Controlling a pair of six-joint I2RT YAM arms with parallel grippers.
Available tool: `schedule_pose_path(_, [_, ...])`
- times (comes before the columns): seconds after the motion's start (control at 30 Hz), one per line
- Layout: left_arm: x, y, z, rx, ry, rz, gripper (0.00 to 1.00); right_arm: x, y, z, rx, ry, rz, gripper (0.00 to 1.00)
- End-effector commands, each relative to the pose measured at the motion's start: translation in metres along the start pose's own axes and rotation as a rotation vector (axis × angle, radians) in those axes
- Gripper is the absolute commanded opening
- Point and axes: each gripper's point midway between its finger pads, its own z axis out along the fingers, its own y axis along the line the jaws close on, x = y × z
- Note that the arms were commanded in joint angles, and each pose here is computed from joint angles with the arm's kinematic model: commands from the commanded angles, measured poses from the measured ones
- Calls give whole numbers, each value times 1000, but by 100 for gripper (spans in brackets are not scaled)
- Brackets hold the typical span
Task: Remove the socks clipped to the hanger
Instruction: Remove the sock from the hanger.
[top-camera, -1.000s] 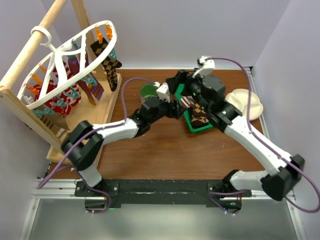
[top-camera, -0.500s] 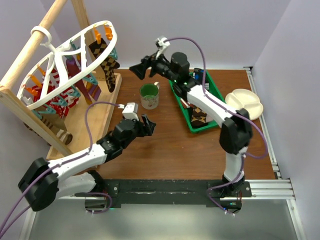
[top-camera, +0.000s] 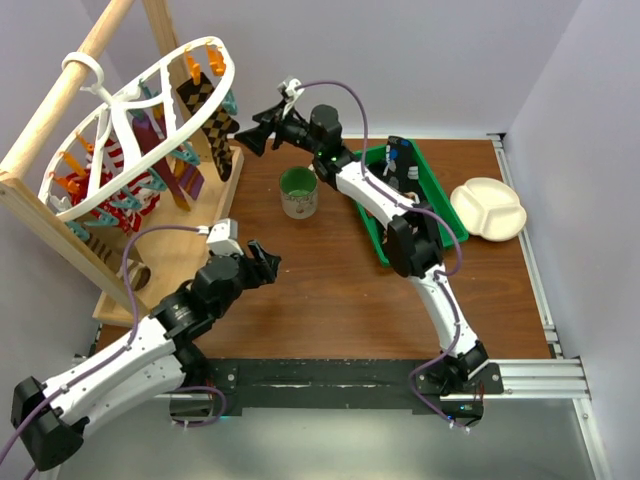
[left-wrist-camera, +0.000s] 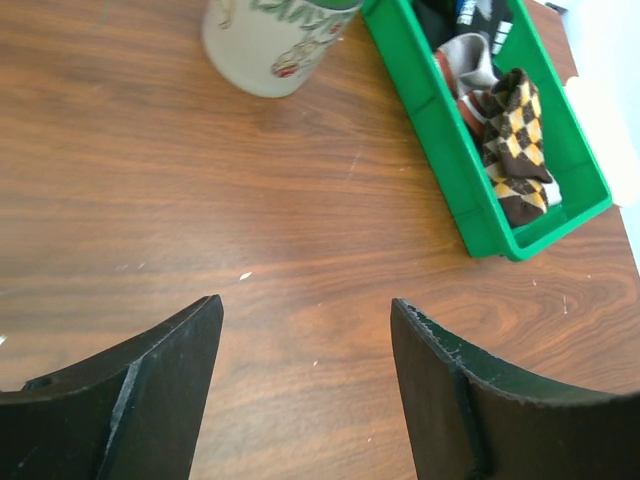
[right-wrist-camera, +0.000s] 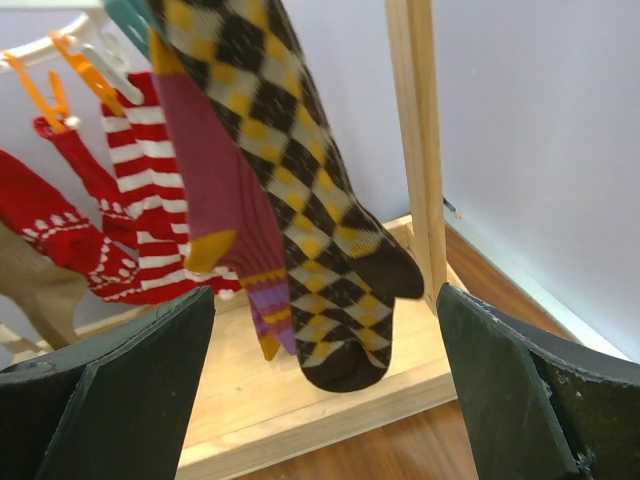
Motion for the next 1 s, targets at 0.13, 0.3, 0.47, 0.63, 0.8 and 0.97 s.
schedule_pose_path(0.13, [-32,30,-5,-160,-163,-22,73,-34,-2,1,31,-152,10,92])
schedule_pose_path(0.3, [-54,35,32,-323,-202,63,75,-56,1,-20,118,-133,-47,95])
schedule_pose_path(0.47, [-93,42,68,-399,-327,57,75,-58,4,-39,158,-75,-63,95])
schedule_pose_path(0.63, [-131,49,96,-465,-412,97,77,-79,-1,-62,180,-78,-42,95])
schedule_pose_path(0.8, [-176,55,112,-484,-503,115,78,-91,-2,-76,191,-98,-13,94])
schedule_pose_path(0.97, [-200,61,132,-524,-528,201,79,-100,0,-80,184,-109,0,94])
